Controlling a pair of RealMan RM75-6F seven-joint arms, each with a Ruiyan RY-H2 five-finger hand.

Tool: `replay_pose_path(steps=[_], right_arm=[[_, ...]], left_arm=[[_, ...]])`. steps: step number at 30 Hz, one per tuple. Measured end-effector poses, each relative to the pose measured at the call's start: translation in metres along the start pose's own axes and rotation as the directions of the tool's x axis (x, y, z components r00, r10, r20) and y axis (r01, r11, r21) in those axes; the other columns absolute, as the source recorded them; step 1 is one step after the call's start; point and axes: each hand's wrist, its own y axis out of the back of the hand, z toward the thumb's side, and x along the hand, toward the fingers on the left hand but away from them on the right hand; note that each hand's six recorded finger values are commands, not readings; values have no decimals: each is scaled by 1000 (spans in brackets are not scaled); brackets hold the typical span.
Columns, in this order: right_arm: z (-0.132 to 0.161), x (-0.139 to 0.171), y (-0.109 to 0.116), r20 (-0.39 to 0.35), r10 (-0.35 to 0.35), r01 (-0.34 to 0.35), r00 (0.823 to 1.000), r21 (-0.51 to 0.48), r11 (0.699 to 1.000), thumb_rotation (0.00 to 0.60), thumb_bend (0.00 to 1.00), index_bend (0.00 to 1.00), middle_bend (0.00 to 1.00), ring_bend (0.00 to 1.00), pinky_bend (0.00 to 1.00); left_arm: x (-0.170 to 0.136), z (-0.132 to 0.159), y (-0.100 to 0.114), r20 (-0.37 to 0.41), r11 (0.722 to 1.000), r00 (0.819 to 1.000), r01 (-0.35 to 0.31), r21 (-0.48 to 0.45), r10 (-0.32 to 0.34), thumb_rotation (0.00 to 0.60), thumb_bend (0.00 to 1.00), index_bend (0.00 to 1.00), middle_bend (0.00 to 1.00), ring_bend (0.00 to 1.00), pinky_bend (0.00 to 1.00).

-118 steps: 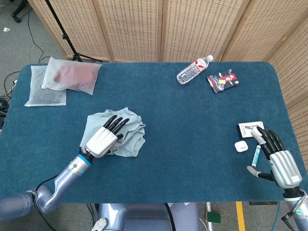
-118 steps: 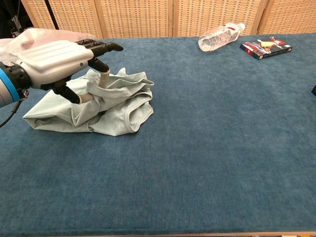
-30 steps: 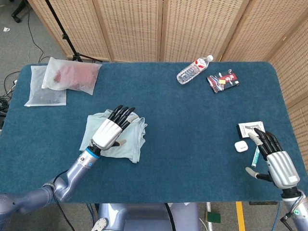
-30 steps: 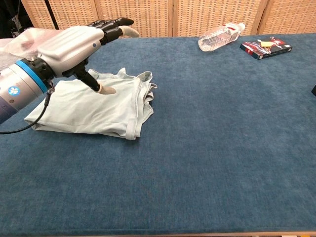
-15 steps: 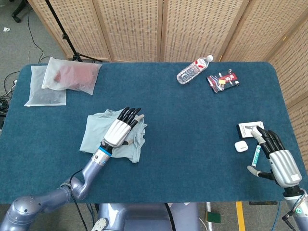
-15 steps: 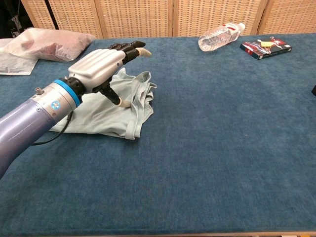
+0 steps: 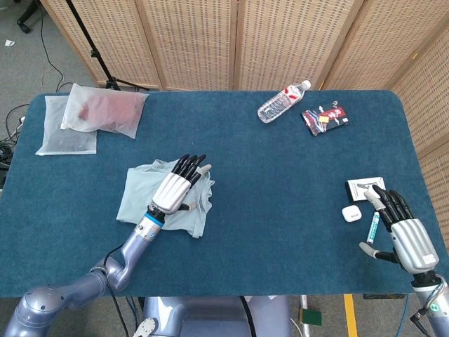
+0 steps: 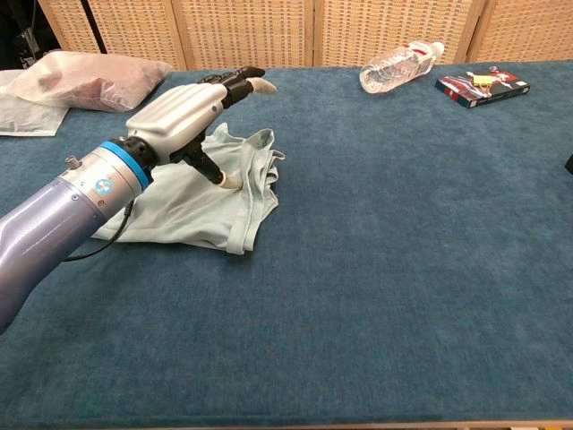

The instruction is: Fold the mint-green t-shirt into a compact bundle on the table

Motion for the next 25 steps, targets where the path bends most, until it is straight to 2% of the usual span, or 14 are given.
replay_pose_path(steps=[4,10,14,17,20,23,25], right_arm=[[1,2,1,-5,-4,4,1000,3,1000,600,0,0,0,0,0],[4,5,4,-13,-19,19,1000,3,1000,600,0,0,0,0,0],[5,5,7,-14,-32,32,999,-1,999,600,0,0,0,0,0],[4,6,10,-13,-39,39,999,-4,999,600,0,0,0,0,0],[4,7,13,-14,-50,50,999,-9,999,600,0,0,0,0,0],[4,8,17,-16,-65,65,998,-13,998,600,0,0,0,0,0],[3,9,19,-14,-73,73,997,-14,997,600,0,0,0,0,0]], left_arm=[[-4,-2,21,15,999,999,-49,-25,49,600,0,0,0,0,0],[-25,-16,68,-1,993,994,-109,-56,109,600,0,0,0,0,0],[-55,-35,106,-62,992,991,-120,-48,117,600,0,0,0,0,0],[-87,-57,136,-136,992,984,-123,-26,118,600,0,0,0,0,0],[-128,-84,156,-234,993,965,-118,9,116,600,0,0,0,0,0],[-174,-108,167,-351,996,932,-90,22,92,600,0,0,0,0,0],[-201,-120,171,-429,997,900,-69,16,70,600,0,0,0,0,0]])
